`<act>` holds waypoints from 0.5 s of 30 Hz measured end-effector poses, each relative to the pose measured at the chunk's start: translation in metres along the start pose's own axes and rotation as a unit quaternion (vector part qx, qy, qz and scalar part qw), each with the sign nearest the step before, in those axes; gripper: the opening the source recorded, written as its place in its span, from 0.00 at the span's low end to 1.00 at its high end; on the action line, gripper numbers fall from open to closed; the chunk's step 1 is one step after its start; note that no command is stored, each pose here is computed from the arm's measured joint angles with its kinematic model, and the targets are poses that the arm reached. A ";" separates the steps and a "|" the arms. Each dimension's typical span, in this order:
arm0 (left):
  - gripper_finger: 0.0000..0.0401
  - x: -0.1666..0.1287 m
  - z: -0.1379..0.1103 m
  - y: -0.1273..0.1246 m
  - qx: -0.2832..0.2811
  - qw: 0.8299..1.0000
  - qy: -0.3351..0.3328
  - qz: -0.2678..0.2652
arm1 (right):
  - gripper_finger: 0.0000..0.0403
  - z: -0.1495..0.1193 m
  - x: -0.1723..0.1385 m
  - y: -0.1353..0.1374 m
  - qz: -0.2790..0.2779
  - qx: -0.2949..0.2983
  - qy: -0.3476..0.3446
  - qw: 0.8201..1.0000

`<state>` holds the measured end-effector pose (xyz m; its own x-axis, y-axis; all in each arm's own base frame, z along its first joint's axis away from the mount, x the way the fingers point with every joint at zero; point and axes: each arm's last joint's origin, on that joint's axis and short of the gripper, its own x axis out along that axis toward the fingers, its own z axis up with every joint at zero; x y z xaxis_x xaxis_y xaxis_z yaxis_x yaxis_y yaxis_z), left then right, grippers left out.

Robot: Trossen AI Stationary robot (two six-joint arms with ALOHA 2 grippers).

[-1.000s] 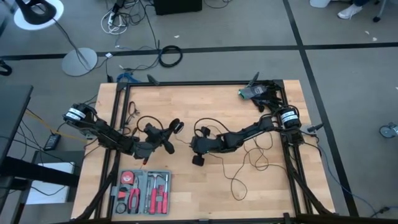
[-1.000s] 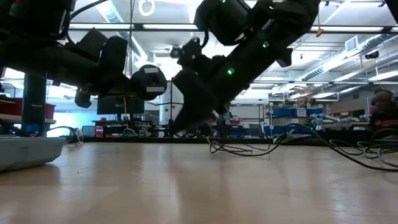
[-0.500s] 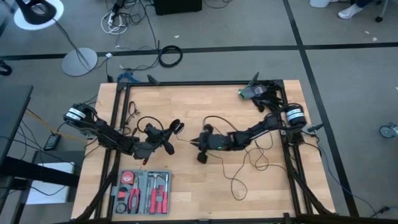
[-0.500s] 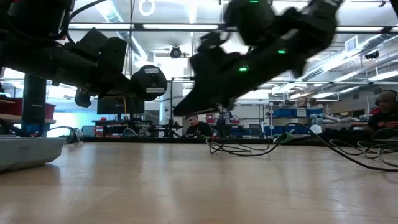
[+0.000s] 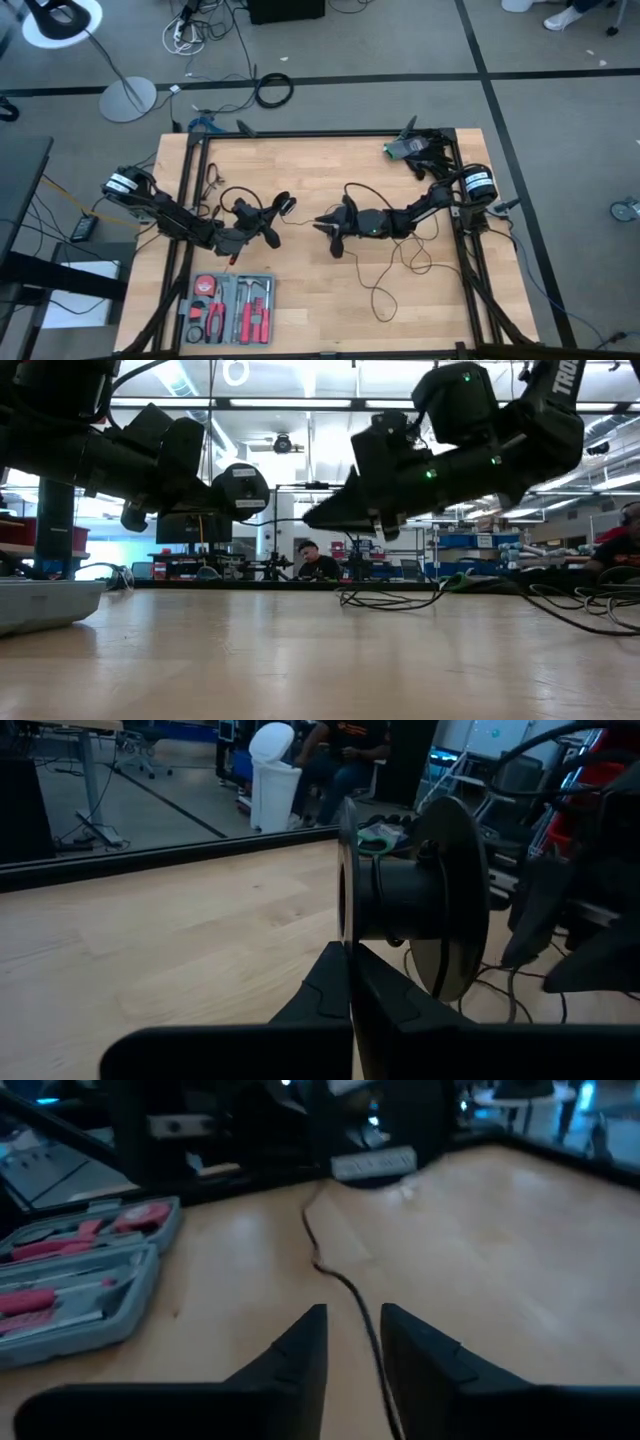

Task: Coil cords
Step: Coil the black wire onto the spool

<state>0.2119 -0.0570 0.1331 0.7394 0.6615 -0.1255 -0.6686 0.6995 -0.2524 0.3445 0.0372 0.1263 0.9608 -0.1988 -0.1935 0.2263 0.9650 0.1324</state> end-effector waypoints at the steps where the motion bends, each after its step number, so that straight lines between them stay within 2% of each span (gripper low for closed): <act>1: 0.00 0.000 0.000 0.000 0.000 1.000 0.001 -0.002 | 0.26 0.002 0.001 0.001 0.001 -0.008 -0.004 1.000; 5: 0.00 0.000 0.000 0.000 0.001 1.000 0.003 -0.005 | 0.30 0.011 0.008 0.005 0.005 -0.030 -0.011 0.999; 7: 0.00 0.000 0.000 0.000 0.002 1.000 0.004 -0.005 | 0.30 0.011 0.012 0.006 0.004 -0.046 0.008 0.999; 12: 0.00 0.000 -0.001 0.000 0.003 1.000 0.004 -0.004 | 0.28 0.010 0.018 0.006 0.001 -0.052 0.059 0.997; 15: 0.00 0.000 -0.001 0.000 0.003 1.000 0.005 -0.006 | 0.24 0.010 0.019 0.005 0.001 -0.050 0.057 0.997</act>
<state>0.2120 -0.0572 0.1325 0.7474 0.6512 -0.1317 -0.6608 0.7083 -0.2483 0.3654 0.0369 0.1335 0.9352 -0.1826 -0.3034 0.2027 0.9786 0.0359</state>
